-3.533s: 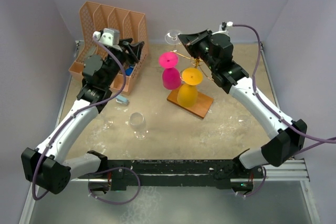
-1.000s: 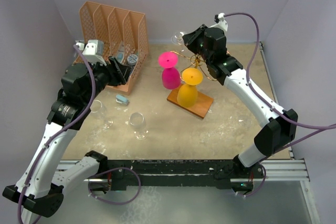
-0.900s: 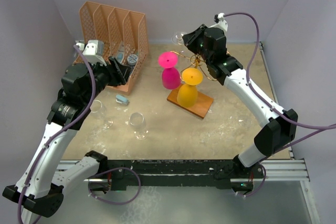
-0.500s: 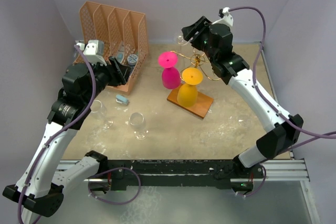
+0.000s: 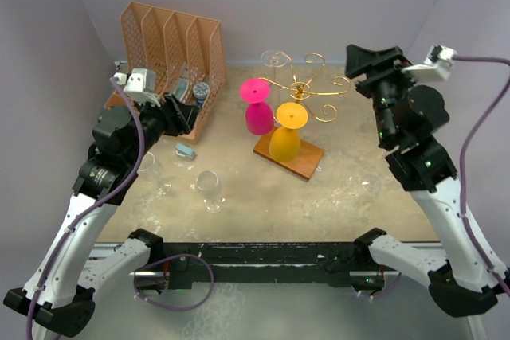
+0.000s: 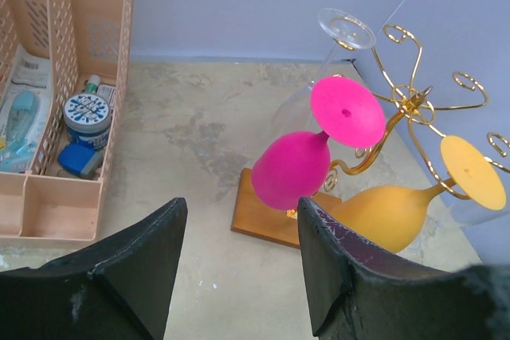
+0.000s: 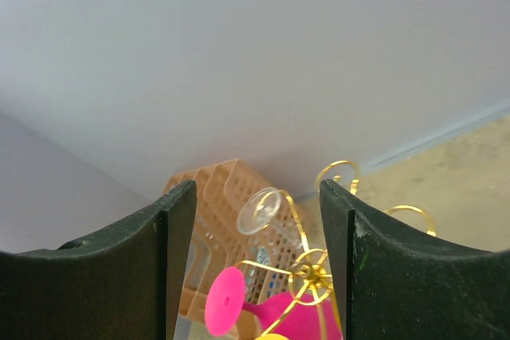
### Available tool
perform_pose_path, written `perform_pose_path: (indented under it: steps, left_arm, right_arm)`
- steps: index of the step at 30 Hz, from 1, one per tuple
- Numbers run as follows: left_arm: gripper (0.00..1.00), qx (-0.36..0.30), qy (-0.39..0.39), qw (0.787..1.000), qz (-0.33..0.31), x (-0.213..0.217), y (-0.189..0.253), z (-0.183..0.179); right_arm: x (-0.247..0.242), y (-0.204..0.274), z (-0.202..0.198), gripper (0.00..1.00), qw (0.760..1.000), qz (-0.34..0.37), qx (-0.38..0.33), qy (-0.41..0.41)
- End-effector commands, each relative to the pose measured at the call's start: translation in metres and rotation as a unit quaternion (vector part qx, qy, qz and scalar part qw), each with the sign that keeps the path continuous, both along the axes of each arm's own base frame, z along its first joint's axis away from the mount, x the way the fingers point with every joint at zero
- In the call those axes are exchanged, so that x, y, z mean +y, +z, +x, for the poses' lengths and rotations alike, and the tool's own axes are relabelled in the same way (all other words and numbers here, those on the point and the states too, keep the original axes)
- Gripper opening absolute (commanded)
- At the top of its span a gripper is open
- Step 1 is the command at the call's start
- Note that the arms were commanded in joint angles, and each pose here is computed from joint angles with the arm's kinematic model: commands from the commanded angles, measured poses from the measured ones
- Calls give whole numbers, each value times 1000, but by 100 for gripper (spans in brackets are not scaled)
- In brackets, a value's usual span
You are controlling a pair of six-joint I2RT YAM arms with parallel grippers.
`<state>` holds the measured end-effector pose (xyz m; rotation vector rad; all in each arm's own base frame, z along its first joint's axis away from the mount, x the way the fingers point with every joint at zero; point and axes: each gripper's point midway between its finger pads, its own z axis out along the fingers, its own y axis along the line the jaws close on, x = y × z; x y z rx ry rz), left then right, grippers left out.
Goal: Place the wine glass upside down on the wine glass rack
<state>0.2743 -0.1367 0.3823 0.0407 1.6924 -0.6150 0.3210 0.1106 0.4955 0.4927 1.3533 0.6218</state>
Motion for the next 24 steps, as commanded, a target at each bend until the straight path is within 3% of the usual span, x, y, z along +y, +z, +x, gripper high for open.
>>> perform_pose_path:
  steps: [1,5,9,18,21,24]
  left_arm:
    - [55,-26,-13,999,-14,-7,2,5]
    - [55,-17,-18,1000,-14,-10,-9,6]
    - [55,-9,-19,1000,-10,-10,-16,6]
    - [55,-14,-30,999,-17,-13,-9,2]
    - [55,-13,-34,999,-21,-14,-9,1]
    - [55,-11,-35,999,-24,-14,-9,-1]
  right_arm:
    - [-51,-39,-11,65,990,-10,64,-121]
    - [-92,-74,-32,66,969,-5,110,-219]
    - [-115,-104,-44,74,946,-23,155,-284]
    - [-144,-127,-24,82,919,-110,198,-322]
    - [-166,-151,-3,79,918,-133,223,-301]
    - [-190,-176,2,69,912,-129,254,-295]
